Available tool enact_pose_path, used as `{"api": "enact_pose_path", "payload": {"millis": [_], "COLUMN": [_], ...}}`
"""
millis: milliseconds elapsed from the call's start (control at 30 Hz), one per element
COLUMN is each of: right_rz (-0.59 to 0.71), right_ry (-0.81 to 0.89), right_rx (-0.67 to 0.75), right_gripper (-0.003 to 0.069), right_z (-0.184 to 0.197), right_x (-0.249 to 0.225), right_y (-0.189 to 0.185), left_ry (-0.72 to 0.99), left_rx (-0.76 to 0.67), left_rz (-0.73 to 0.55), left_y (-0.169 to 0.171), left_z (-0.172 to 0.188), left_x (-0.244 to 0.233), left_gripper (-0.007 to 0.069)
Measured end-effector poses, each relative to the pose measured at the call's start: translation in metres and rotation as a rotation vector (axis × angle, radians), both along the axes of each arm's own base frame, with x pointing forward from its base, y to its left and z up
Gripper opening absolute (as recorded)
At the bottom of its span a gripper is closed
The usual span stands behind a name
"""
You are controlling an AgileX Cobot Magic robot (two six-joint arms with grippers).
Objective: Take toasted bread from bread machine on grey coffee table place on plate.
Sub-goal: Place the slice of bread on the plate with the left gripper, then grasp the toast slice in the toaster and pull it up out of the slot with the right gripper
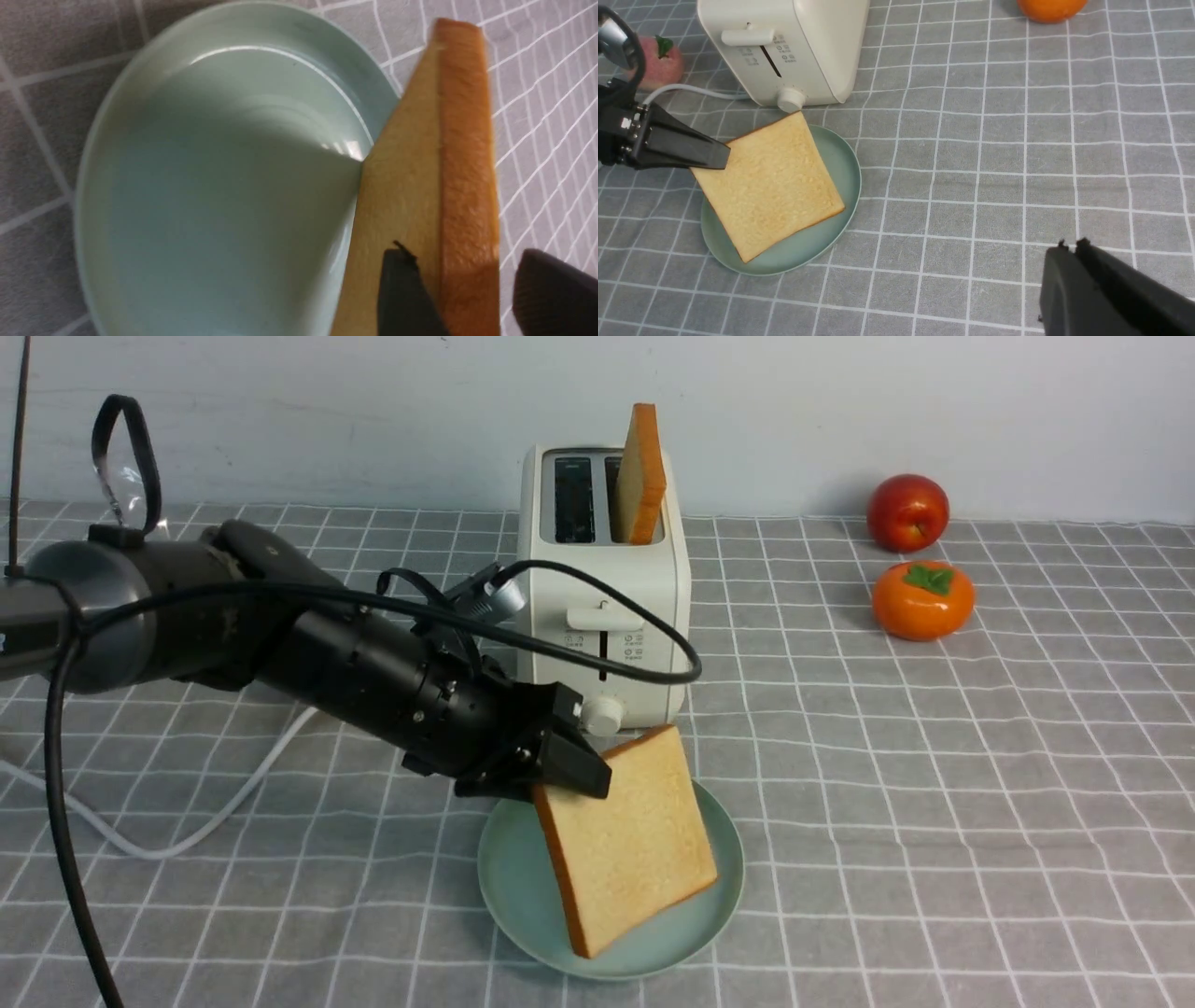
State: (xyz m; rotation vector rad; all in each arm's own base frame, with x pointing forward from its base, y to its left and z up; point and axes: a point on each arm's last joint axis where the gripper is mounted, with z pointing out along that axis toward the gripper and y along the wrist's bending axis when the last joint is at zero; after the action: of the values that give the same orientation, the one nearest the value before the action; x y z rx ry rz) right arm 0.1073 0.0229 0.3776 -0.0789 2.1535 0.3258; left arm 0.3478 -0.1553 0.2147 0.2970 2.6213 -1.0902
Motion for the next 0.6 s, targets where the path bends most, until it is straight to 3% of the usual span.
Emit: {"api": "enact_pose_path", "payload": {"millis": [100, 267, 400, 467, 600], "right_rz": [0.024, 0.060, 0.092, 0.114, 0.201], "right_ry": [-0.026, -0.022, 0.033, 0.054, 0.086], "right_rx": [-0.035, -0.055, -0.064, -0.038, 0.038], "right_gripper": [0.0029, 0.0032, 0.0033, 0.0033, 0.0033], "right_z": [0.007, 0.033, 0.052, 0.061, 0.070], "right_x": [0.001, 0.009, 0.024, 0.040, 0.076], "right_y": [0.000, 0.001, 0.003, 0.005, 0.015], "left_ry": [-0.031, -0.083, -0.162, -0.186, -0.205], "left_rx": [0.112, 0.255, 0.330, 0.350, 0.376], "left_rz": [-0.069, -0.081, 0.001, 0.041, 0.116], "left_y": [0.006, 0.016, 0.026, 0.031, 0.041], "left_z": [-0.005, 0.004, 0.034, 0.050, 0.080], "left_x": [-0.002, -0.001, 0.000, -0.004, -0.022], "left_gripper": [0.0472, 0.0478, 0.0405, 0.0320, 0.0067]}}
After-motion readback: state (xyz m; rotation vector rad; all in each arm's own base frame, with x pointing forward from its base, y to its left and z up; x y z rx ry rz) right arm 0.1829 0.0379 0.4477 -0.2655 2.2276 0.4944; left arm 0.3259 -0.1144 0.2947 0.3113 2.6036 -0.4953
